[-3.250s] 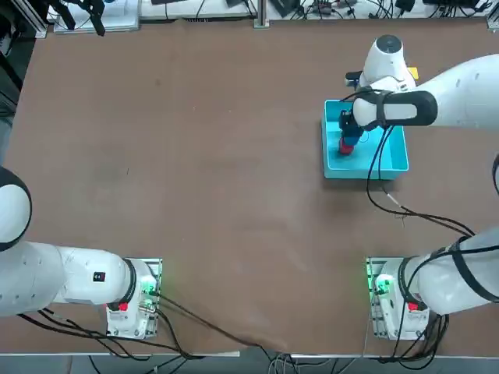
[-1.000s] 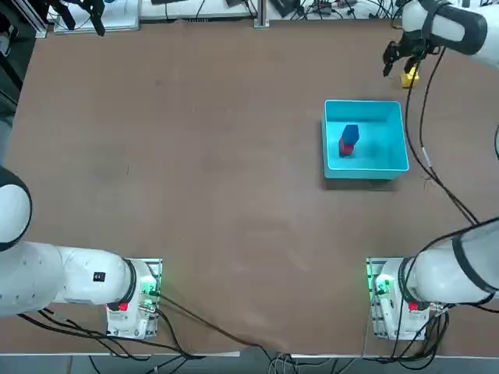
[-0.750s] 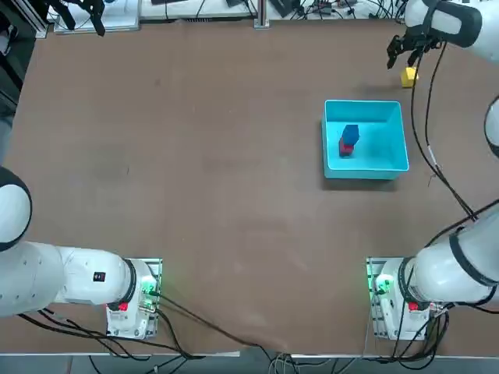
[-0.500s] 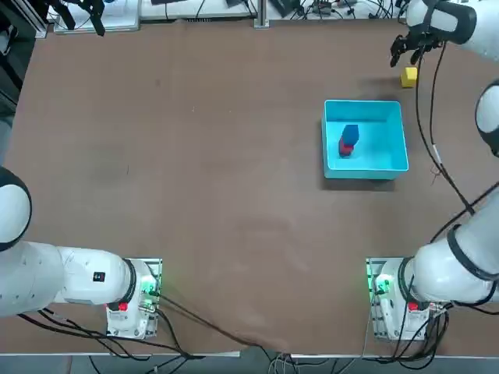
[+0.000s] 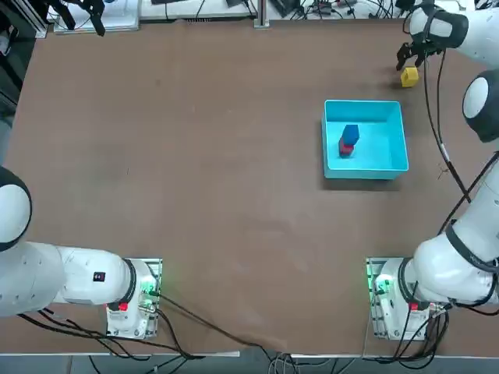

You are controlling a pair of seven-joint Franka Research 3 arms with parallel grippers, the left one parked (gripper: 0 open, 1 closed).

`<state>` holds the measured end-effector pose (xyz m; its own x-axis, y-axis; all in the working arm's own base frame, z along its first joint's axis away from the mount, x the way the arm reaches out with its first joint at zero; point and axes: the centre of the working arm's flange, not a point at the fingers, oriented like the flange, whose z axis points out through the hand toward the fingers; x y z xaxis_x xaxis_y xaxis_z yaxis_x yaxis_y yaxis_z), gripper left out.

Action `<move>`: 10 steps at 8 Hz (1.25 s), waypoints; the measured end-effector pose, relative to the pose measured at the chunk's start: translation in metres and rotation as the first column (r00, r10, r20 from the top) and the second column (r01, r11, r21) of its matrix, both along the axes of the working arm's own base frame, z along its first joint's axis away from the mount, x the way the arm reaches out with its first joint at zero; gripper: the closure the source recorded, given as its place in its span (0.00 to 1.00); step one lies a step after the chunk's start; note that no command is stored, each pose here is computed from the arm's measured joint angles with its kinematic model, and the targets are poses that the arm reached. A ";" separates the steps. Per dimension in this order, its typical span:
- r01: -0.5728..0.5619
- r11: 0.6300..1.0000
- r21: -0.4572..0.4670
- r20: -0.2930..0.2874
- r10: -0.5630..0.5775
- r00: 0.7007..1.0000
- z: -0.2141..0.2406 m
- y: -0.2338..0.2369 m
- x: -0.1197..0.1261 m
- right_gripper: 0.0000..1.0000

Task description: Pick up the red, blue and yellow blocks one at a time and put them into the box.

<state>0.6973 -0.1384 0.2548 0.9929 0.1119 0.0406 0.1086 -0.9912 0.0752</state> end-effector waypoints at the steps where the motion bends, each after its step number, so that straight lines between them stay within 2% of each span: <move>1: -0.008 1.000 -0.002 0.000 0.008 1.000 -0.004 -0.011 -0.001 0.00; 5: 0.008 1.000 -0.012 0.048 -0.007 0.999 -0.024 -0.035 -0.001 0.01; 8: 0.008 1.000 -0.012 0.057 -0.007 0.998 -0.042 -0.036 -0.001 0.04; 10: 0.013 1.000 -0.006 0.060 -0.012 0.998 -0.042 -0.035 0.000 0.19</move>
